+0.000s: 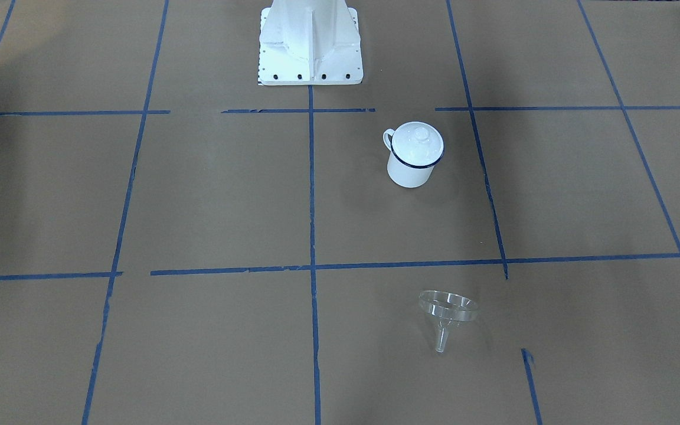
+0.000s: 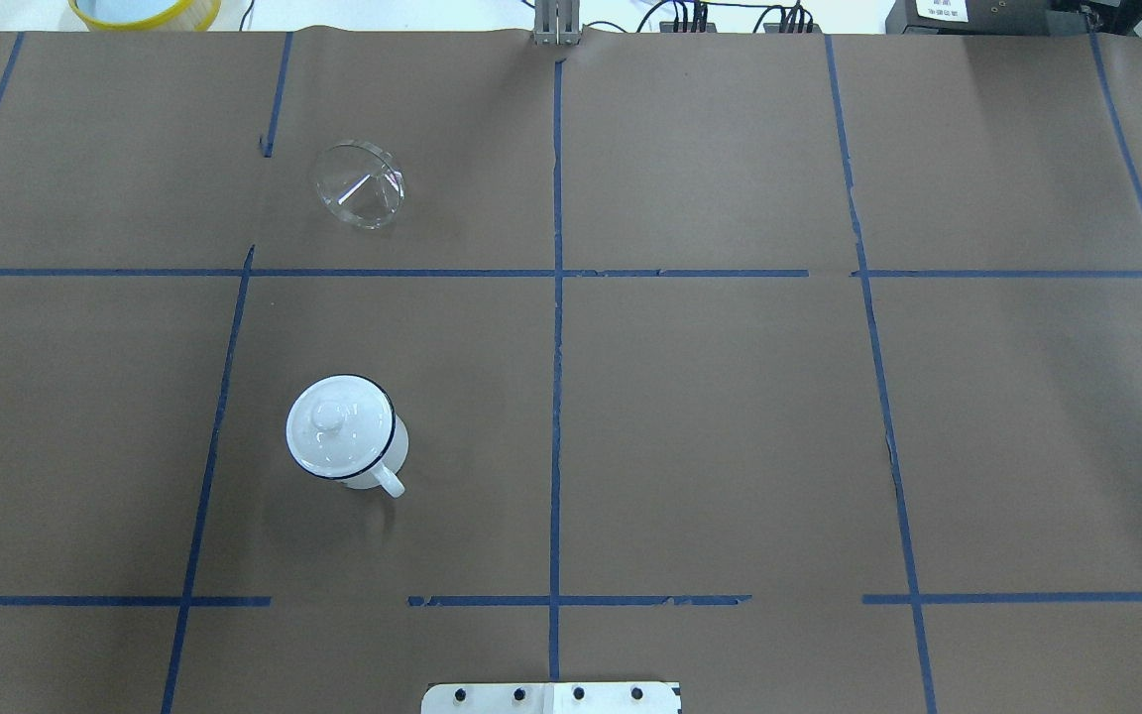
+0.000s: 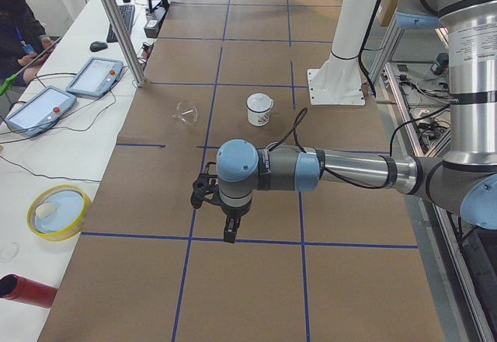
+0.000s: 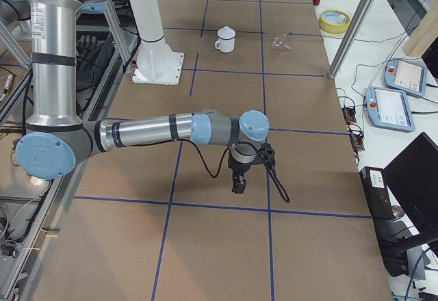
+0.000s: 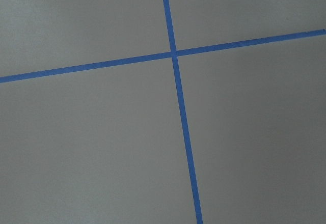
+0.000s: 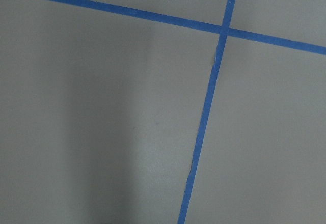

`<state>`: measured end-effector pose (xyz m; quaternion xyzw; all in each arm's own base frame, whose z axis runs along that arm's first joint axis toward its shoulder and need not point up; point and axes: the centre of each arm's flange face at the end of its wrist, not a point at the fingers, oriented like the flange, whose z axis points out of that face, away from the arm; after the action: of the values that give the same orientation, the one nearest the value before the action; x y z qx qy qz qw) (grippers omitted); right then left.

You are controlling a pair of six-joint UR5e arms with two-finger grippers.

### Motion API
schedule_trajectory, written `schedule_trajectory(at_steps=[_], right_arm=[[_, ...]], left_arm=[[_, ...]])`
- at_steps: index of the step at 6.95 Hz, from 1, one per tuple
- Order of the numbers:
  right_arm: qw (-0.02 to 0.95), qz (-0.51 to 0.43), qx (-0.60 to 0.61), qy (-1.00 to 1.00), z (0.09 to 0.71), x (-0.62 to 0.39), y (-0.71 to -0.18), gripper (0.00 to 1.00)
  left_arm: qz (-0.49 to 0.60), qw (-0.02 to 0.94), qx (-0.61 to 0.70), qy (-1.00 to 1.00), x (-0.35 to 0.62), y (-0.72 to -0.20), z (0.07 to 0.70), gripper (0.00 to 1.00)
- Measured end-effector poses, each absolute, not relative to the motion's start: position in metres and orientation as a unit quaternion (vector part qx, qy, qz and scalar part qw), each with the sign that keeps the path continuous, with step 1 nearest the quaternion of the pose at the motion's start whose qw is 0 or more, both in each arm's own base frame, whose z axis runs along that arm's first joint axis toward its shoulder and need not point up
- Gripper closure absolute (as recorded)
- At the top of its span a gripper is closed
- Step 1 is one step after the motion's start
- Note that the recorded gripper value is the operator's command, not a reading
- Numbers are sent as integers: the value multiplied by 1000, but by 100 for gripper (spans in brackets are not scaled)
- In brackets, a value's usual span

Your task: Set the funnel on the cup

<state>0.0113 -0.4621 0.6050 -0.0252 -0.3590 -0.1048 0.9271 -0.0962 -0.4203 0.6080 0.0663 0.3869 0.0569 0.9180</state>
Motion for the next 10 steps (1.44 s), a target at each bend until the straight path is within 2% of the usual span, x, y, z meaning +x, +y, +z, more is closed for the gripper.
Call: schedule_trajectory(at_steps=[4,8,10], right_arm=[[927,-105,-25,-359,605,11,-462,0],[927,-105,-26,-359,605,11,-462,0],[927,-105,-26,-359,606,11,-462,0]], left_arm=[[61,917,74,387,-96,-425,599,0],[85,907,172,375,-100,-504,505,0],[72,895,218,383,-94,-515,482,0]])
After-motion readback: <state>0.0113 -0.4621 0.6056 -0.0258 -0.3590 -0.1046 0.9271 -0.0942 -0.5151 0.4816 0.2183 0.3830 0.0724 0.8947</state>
